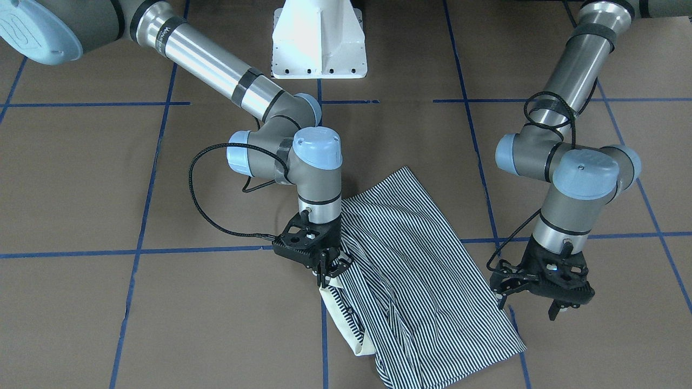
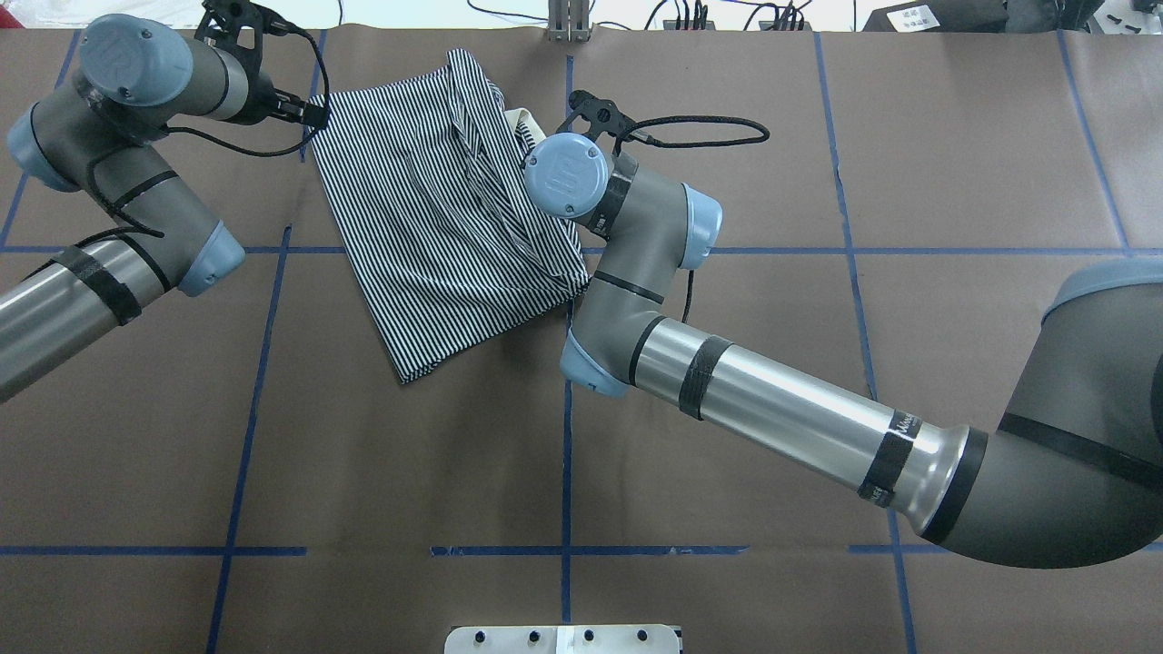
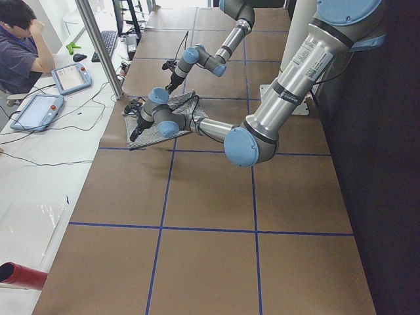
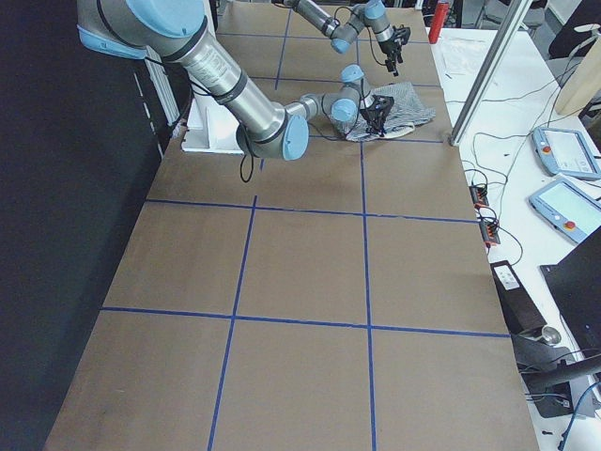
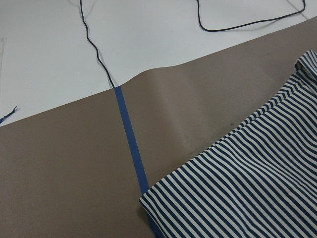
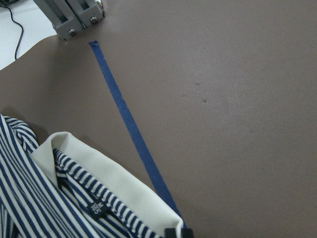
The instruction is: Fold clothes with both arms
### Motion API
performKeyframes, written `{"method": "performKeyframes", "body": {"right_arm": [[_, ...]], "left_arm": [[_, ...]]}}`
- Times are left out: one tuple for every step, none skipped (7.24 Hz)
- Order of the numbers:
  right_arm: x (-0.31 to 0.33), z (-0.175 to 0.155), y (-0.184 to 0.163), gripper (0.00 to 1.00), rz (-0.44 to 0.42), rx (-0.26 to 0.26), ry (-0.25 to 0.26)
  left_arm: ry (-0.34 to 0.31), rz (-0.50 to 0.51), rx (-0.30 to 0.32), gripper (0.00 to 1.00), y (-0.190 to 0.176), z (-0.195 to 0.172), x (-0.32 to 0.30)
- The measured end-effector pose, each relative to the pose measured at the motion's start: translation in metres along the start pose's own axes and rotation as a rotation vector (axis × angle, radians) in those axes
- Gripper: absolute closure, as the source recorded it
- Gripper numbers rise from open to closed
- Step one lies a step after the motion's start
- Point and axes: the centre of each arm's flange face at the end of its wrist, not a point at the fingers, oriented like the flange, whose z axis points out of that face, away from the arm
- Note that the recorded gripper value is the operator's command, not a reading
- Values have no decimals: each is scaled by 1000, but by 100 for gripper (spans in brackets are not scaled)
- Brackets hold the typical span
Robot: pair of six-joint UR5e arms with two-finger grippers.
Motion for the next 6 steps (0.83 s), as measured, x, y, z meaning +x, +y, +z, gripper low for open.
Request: {"method": "performKeyframes", "body": {"right_arm": [[-4,-9,-2,100,4,-2,-11],[-2,-23,-2,100,5,-6,-18],[14,-38,4,100,1,-15,-21],[48,-50,15,100,-9,-31,-31],[89,-62,25,100,-21,-47,-41],[129,-74,37,100,-37,-52,-50]], "left_arm": [[5,-4,2,0,2,-2,2],[8,-6,3,0,3,-3,5],[11,-6,2,0,4,-2,7],[14,-5,0,0,6,-2,10],[16,-3,-1,0,6,-1,12],[18,-2,-2,0,7,-1,14]]}}
